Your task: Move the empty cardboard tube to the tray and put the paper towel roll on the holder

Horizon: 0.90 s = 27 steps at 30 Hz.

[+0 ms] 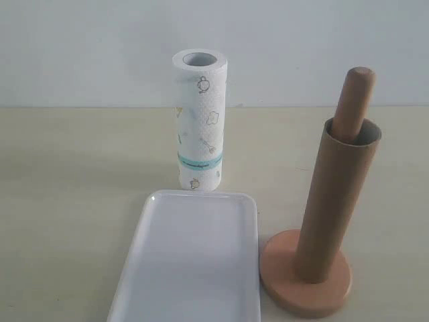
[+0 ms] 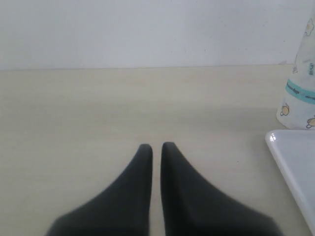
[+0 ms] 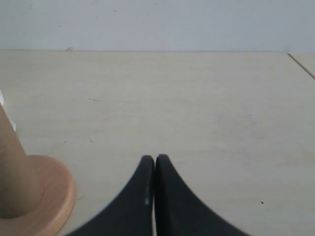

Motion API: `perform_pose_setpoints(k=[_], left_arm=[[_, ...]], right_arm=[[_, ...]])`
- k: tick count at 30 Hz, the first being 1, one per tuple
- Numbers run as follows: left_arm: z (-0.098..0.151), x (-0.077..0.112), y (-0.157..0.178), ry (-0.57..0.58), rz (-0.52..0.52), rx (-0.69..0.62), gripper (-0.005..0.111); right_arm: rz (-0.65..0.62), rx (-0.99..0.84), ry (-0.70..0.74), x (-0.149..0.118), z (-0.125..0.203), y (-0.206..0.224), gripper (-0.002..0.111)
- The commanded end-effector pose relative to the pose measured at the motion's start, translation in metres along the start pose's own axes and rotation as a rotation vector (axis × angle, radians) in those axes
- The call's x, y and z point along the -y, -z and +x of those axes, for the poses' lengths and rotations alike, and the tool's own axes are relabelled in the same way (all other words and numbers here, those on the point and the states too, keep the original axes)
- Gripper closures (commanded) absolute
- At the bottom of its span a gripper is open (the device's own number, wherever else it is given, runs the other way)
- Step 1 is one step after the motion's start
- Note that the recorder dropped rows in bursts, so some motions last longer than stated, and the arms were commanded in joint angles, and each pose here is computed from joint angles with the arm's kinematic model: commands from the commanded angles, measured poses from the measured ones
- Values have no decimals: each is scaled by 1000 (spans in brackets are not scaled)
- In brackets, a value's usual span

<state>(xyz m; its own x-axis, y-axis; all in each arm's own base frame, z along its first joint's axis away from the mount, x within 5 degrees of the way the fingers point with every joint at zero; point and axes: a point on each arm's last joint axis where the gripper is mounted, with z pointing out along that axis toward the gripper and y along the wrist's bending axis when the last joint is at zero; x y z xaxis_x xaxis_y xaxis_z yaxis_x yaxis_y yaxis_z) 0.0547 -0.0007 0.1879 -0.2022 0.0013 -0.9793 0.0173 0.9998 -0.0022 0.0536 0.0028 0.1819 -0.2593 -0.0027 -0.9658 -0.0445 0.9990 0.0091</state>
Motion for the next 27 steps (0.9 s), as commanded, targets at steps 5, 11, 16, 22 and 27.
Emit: perform_pose_setpoints(k=[5, 11, 16, 22, 27], left_arm=[[1, 0, 0, 8, -1, 0, 101], [1, 0, 0, 8, -1, 0, 101], [1, 0, 0, 8, -1, 0, 101], [1, 0, 0, 8, -1, 0, 101], [1, 0, 0, 8, -1, 0, 101]], right_arm=[[11, 174, 11, 1, -15, 2, 108], [21, 759, 14, 1, -62, 25, 108], [18, 639, 61, 0, -78, 13, 108], [2, 449, 85, -2, -82, -20, 108], [-2, 356, 83, -1, -77, -36, 108]])
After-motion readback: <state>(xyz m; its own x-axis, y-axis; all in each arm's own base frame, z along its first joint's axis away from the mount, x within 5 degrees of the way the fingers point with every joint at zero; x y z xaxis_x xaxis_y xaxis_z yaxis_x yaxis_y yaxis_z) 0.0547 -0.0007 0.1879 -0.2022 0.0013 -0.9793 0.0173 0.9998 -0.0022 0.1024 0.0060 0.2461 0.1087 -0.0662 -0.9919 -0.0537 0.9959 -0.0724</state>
